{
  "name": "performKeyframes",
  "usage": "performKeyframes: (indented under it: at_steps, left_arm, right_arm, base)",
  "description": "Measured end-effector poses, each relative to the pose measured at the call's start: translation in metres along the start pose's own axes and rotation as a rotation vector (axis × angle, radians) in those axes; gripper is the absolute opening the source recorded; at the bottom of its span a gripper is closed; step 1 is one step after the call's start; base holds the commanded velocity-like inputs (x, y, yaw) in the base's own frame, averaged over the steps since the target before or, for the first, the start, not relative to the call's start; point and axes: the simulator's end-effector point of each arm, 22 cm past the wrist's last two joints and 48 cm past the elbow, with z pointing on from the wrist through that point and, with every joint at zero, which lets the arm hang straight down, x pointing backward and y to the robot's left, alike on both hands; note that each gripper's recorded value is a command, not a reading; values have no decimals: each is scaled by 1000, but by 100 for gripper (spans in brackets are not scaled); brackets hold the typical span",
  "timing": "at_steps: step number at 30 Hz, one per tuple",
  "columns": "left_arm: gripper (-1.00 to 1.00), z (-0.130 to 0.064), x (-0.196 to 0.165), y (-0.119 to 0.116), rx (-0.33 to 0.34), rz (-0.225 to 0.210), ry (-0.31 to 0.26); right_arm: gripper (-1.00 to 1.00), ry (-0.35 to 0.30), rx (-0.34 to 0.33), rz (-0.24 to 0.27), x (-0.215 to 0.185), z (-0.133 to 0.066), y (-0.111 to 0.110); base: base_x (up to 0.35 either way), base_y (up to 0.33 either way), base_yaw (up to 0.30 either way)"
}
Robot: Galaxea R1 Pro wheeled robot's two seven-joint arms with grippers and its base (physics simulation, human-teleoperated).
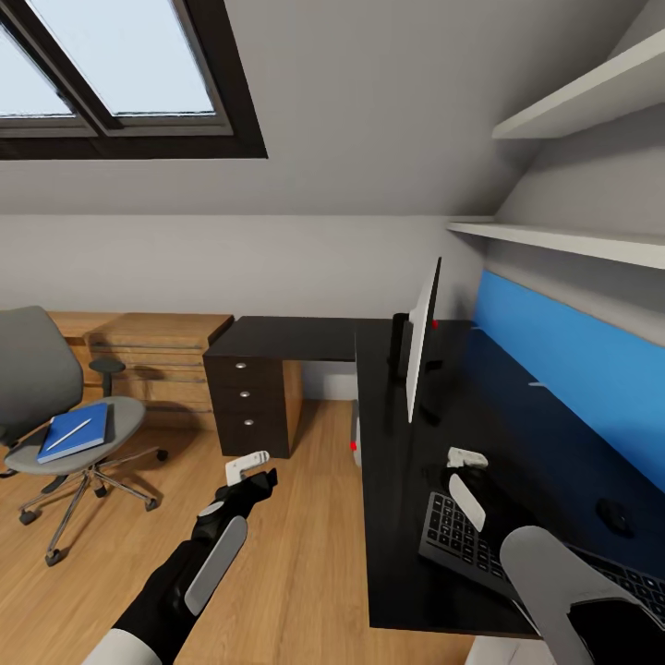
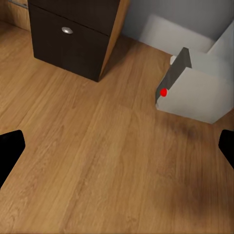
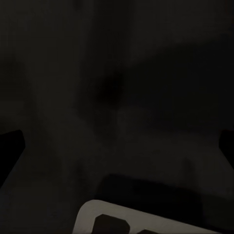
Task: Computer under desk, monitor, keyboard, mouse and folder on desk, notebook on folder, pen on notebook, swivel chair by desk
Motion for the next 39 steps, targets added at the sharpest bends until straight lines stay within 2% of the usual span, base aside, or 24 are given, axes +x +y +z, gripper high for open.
performKeyframes:
  at_steps: [20,27,39]
  left_arm:
    - [100,0,0,0,1,0,-1]
    - [100,0,0,0,0,0,-1]
    - [100,0,-1,1,-1,1,-3]
  right_arm:
    - [100,4,21,11,1,1,-10]
    - [100,1,71,15,-2,1,-30]
    - [100,-2,103,37,-6,1,-52]
  base:
    - [0,0,0]
    - [0,0,0]
    - [0,0,0]
